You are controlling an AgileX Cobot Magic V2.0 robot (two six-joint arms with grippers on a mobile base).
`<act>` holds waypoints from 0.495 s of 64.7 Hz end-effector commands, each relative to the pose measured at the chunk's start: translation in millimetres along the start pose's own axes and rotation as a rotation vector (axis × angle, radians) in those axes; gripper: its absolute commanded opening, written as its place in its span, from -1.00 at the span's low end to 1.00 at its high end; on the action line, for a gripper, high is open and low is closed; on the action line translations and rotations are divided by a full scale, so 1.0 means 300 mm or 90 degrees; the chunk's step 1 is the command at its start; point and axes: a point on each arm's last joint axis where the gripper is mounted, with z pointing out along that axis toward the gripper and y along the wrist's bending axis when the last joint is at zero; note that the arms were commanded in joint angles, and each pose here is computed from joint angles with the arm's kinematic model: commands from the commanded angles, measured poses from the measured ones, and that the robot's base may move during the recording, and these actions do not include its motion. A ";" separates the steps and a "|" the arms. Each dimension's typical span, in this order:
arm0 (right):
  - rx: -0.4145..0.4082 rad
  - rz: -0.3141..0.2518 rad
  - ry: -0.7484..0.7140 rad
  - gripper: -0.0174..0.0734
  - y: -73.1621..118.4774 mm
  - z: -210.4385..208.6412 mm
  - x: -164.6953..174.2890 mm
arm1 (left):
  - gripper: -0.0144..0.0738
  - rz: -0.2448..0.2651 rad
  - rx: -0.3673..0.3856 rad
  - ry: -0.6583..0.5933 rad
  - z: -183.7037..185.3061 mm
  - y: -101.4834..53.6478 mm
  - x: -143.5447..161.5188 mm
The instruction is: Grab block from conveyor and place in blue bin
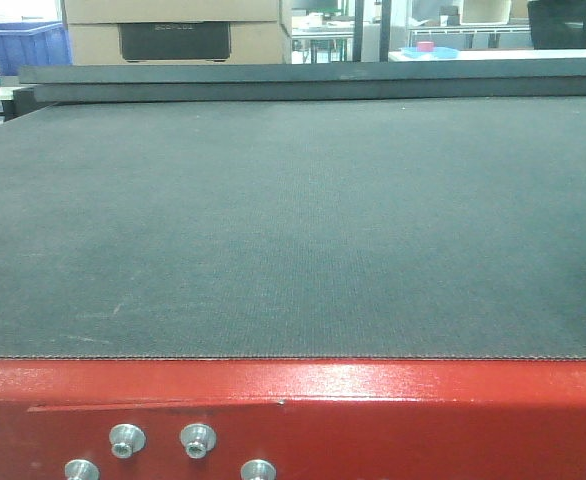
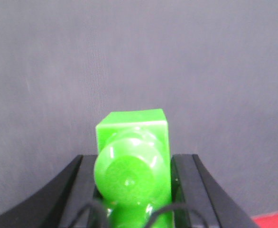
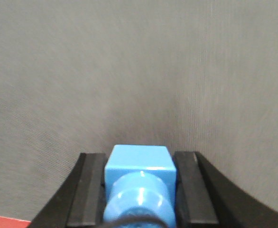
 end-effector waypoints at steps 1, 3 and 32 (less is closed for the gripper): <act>-0.002 -0.020 -0.046 -0.96 0.003 -0.067 0.005 | -0.92 -0.003 0.005 -0.053 -0.060 -0.004 -0.003; -0.005 -0.020 -0.063 -0.96 0.004 -0.095 0.008 | -0.92 -0.003 0.005 -0.066 -0.079 -0.004 -0.003; -0.007 -0.005 -0.227 -0.96 -0.013 -0.462 -0.046 | -0.92 -0.002 0.006 -0.119 -0.233 -0.005 -0.038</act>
